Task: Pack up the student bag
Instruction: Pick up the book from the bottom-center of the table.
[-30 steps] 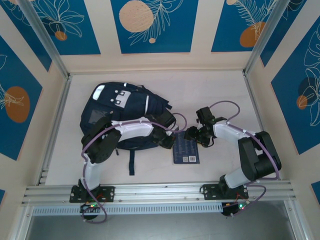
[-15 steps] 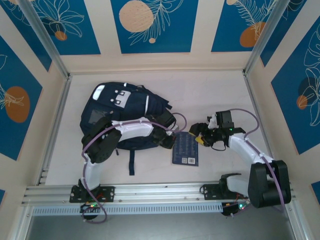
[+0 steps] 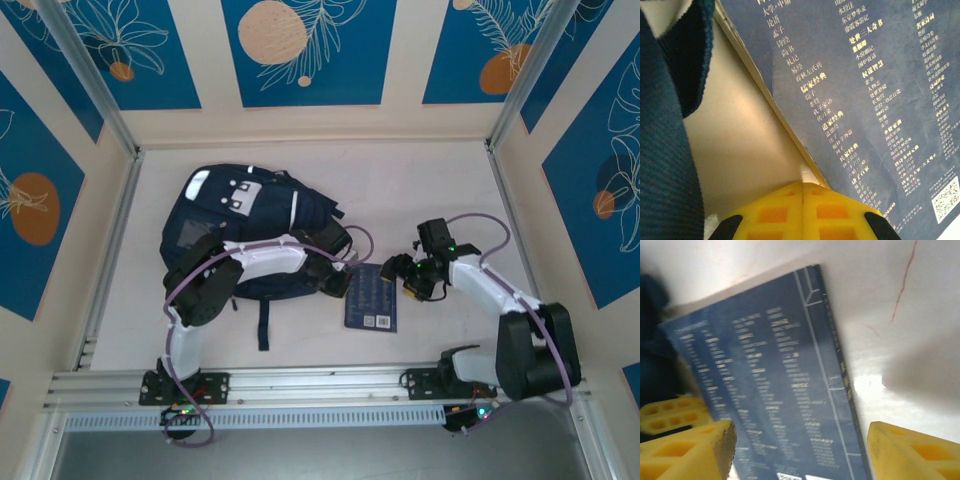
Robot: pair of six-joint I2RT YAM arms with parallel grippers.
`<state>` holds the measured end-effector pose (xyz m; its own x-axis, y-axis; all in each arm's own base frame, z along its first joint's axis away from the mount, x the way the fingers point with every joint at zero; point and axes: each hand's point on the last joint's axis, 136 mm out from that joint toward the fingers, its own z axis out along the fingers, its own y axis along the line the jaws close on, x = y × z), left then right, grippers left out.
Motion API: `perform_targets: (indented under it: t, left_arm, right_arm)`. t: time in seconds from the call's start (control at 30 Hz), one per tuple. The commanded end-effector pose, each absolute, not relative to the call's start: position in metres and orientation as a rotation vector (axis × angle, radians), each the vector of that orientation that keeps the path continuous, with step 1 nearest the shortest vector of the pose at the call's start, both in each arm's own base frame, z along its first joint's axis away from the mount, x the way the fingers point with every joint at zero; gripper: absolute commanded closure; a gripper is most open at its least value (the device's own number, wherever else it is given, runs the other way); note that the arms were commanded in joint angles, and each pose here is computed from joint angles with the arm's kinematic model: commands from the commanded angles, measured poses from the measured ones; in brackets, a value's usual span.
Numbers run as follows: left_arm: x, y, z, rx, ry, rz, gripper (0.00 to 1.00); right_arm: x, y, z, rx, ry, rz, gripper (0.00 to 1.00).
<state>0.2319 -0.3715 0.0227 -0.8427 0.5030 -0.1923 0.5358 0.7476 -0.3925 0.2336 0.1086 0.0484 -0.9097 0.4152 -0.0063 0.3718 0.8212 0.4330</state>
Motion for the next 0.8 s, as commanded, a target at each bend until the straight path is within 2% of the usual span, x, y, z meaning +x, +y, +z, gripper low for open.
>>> perform_targets:
  t: [0.0,0.13,0.3,0.77]
  left_arm:
    - [0.227,-0.37,0.013,0.866,2.891,-0.674,1.0]
    - [0.227,-0.371,0.014,0.869,2.889,-0.681,1.0]
    - [0.228,-0.374,0.014,0.872,2.882,-0.697,1.0]
    - [0.225,-0.374,0.013,0.879,2.887,-0.708,1.0]
  right_arm:
    - [0.227,0.106,0.035,0.605,2.994,0.576,0.27]
    - [0.228,0.107,0.027,0.592,3.033,0.553,0.26]
    - [0.23,0.128,0.024,0.518,3.046,0.677,0.29]
    - [0.227,0.164,0.025,0.247,3.11,0.651,0.32]
